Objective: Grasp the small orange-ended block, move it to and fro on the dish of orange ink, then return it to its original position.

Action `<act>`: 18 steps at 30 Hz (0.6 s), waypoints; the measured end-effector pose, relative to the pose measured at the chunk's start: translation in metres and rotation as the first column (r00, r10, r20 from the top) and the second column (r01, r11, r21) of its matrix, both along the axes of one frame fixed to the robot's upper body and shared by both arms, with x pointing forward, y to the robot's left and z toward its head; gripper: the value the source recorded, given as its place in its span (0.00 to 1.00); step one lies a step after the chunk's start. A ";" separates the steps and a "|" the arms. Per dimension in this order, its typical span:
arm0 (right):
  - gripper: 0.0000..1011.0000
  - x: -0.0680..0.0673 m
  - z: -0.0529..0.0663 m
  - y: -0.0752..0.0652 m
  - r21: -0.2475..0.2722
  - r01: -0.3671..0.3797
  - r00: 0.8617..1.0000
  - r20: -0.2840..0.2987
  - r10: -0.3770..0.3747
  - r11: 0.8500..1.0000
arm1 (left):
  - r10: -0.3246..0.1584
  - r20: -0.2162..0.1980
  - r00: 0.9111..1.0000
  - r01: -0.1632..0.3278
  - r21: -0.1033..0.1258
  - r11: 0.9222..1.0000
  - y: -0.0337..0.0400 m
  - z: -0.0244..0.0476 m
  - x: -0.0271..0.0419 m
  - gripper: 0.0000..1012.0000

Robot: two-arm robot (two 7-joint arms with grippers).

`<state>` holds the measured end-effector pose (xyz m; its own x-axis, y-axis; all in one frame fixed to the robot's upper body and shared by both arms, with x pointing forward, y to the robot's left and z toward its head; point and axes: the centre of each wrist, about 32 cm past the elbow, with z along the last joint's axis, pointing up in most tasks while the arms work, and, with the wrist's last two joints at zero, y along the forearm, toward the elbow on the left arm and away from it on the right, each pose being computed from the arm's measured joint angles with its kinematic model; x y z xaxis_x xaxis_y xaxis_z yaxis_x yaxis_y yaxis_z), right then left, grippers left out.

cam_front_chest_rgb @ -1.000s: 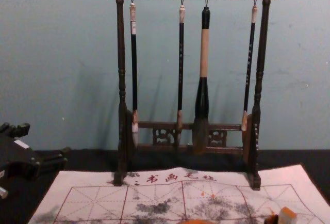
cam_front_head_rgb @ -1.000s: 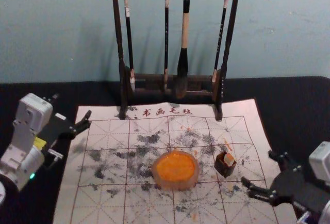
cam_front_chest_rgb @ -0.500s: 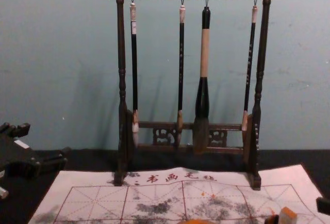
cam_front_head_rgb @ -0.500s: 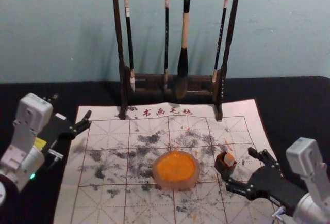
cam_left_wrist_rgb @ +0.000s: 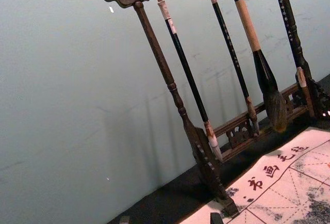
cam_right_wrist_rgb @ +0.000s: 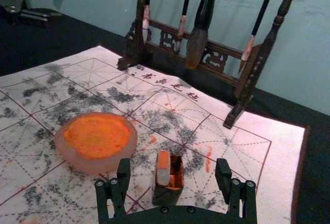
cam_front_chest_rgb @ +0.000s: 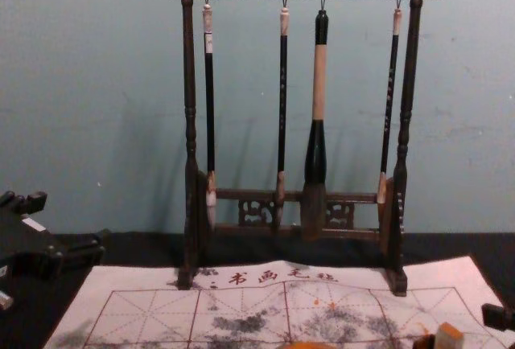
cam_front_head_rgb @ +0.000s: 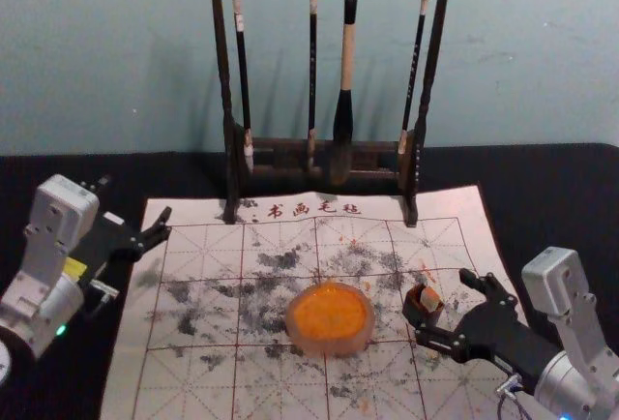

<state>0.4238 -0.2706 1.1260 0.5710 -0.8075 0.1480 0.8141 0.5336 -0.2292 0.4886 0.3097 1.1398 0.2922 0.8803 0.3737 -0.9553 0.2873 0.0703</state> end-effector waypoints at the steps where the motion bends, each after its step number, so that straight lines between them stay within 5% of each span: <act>1: 0.99 0.000 0.000 0.000 0.002 -0.005 1.000 -0.001 0.005 1.000 | 0.000 0.000 1.000 0.000 0.000 1.000 0.0000 0.0000 0.0000 1.00; 18: 0.99 0.002 0.004 0.006 0.012 -0.015 1.000 -0.021 0.015 1.000 | 0.000 0.000 1.000 0.000 0.000 1.000 0.0000 0.0000 0.0000 1.00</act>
<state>0.4258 -0.2651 1.1303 0.5861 -0.8003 0.1264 0.8009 0.5487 -0.2395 0.4886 0.3097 1.1398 0.2922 0.8803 0.3737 -0.9553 0.2873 0.0703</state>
